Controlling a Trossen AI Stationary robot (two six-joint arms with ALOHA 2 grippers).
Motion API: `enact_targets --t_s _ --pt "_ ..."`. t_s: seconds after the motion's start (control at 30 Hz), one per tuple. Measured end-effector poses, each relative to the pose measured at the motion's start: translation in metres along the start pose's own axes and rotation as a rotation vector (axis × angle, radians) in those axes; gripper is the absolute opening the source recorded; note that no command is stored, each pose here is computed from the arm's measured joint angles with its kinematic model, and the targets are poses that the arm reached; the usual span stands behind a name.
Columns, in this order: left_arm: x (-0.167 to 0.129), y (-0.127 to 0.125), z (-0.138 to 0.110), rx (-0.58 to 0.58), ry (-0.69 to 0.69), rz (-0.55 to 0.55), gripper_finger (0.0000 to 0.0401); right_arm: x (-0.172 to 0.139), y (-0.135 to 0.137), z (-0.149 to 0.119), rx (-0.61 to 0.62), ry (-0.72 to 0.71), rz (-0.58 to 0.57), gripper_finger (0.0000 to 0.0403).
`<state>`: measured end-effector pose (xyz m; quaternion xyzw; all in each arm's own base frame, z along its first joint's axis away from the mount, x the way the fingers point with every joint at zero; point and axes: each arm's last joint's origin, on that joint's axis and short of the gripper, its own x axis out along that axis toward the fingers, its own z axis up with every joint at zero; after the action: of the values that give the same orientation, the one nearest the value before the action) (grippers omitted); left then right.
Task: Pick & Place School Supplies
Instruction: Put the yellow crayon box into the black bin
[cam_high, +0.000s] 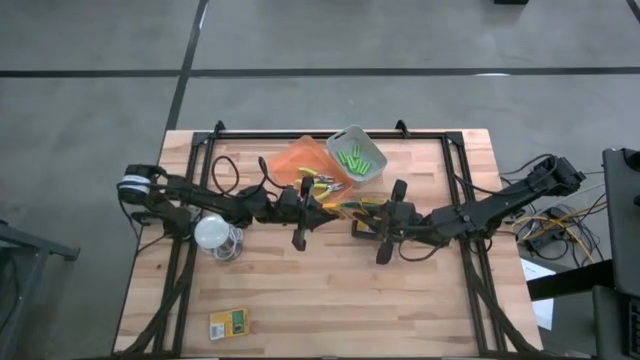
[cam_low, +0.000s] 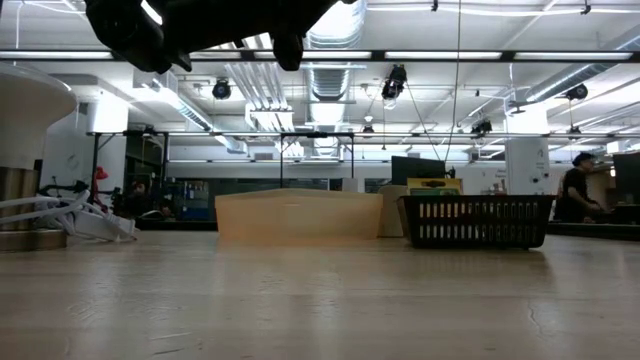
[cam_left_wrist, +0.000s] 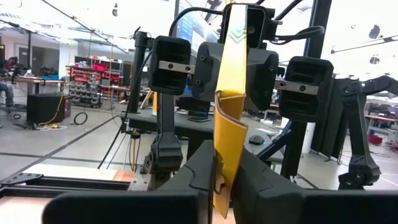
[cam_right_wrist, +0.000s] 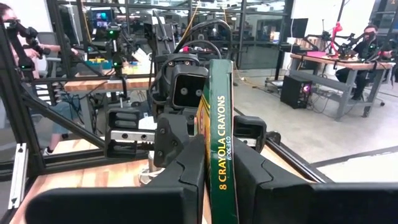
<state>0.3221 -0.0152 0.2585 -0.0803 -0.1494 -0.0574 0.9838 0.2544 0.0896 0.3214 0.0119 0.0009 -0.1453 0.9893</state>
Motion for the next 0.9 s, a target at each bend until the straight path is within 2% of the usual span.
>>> enact_targets --t_s 0.17,0.3,0.6,0.9 --pt "0.0 0.0 0.0 -0.003 0.0 0.0 0.0042 0.0 0.0 0.0 0.055 0.0 -0.007 0.004" --pt "0.0 0.0 0.0 -0.014 0.003 0.0 0.0043 0.0 0.0 0.0 0.108 -0.001 -0.01 0.0057" --pt "0.0 0.0 -0.002 -0.022 0.021 -0.01 0.0025 0.0 0.0 0.003 0.115 -0.023 -0.008 0.0121" --pt "0.0 0.0 -0.002 -0.05 0.021 -0.01 0.0024 -0.002 -0.001 0.021 0.068 -0.178 -0.011 0.0165"
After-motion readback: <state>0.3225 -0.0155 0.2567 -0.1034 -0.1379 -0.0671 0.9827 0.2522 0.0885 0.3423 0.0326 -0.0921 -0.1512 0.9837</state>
